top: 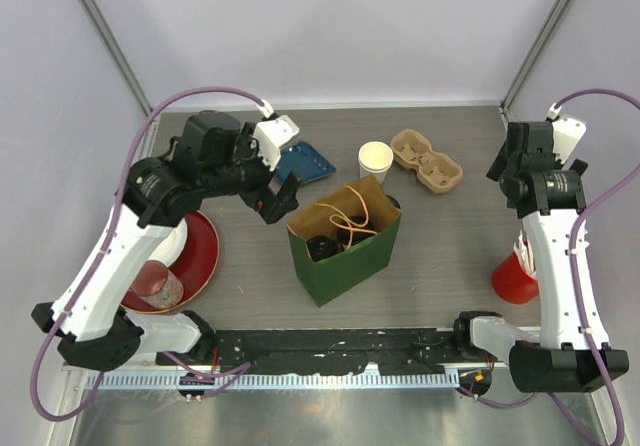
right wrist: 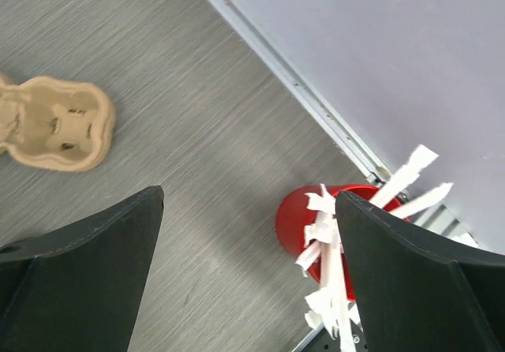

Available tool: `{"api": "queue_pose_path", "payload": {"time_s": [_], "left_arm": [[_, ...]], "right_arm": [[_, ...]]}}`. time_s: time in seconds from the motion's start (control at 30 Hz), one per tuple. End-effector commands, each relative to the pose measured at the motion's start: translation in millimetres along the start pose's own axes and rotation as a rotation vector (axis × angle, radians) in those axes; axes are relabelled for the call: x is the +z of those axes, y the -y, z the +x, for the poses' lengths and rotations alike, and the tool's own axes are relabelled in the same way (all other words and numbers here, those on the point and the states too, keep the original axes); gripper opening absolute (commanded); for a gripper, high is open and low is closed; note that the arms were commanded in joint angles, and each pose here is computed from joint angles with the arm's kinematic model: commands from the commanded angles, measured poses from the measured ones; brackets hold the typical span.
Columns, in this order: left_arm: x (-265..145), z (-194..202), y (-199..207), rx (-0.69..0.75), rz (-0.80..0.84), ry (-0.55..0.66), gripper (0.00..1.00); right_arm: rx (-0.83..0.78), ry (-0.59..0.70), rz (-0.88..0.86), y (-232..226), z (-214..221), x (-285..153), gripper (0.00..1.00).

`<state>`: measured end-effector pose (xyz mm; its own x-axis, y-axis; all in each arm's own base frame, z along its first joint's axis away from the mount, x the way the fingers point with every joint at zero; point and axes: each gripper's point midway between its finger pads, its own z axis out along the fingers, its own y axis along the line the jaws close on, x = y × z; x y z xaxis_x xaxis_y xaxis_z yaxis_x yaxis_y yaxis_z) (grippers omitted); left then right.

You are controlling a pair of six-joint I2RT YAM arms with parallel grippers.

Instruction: Pack the takeout coffee

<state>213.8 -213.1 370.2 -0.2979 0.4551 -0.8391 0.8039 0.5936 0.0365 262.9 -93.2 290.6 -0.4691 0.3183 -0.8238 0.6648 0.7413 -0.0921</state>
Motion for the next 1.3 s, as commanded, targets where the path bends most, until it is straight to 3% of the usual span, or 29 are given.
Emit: {"api": "queue_pose_path", "payload": {"time_s": [0.0, 0.07, 0.3, 0.63, 0.8, 0.93, 1.27], "left_arm": [[7.2, 5.5, 1.6, 0.015, 0.018, -0.026, 1.0], [9.8, 6.2, -1.2, 0.02, 0.006, -0.029, 1.0], [16.5, 17.1, -20.8, 0.03, -0.096, -0.053, 1.0], [16.1, 33.6, -33.5, 0.051, -0.156, -0.102, 1.0], [18.6, 36.6, -34.2, 0.054, -0.157, -0.112, 1.0], [20.7, 36.8, -33.8, 0.054, -0.152, -0.117, 1.0], [23.3, 38.7, -29.0, 0.058, -0.124, -0.123, 1.0]], "right_arm": [[0.079, 0.084, 0.231, 41.9, -6.3, -1.1, 0.96], [0.111, 0.115, 0.267, 54.7, -7.0, -7.9, 0.96], [0.2, 0.163, 0.254, 65.0, -7.4, -11.6, 0.6], [0.183, -0.021, 0.229, 52.2, 29.9, 25.7, 0.62], [0.13, -0.08, 0.161, 42.0, 44.9, 38.2, 0.49], [0.093, -0.103, 0.154, 44.7, 52.0, 34.3, 0.49], [0.108, -0.012, 0.334, 77.2, 34.0, 27.1, 0.73]]}}
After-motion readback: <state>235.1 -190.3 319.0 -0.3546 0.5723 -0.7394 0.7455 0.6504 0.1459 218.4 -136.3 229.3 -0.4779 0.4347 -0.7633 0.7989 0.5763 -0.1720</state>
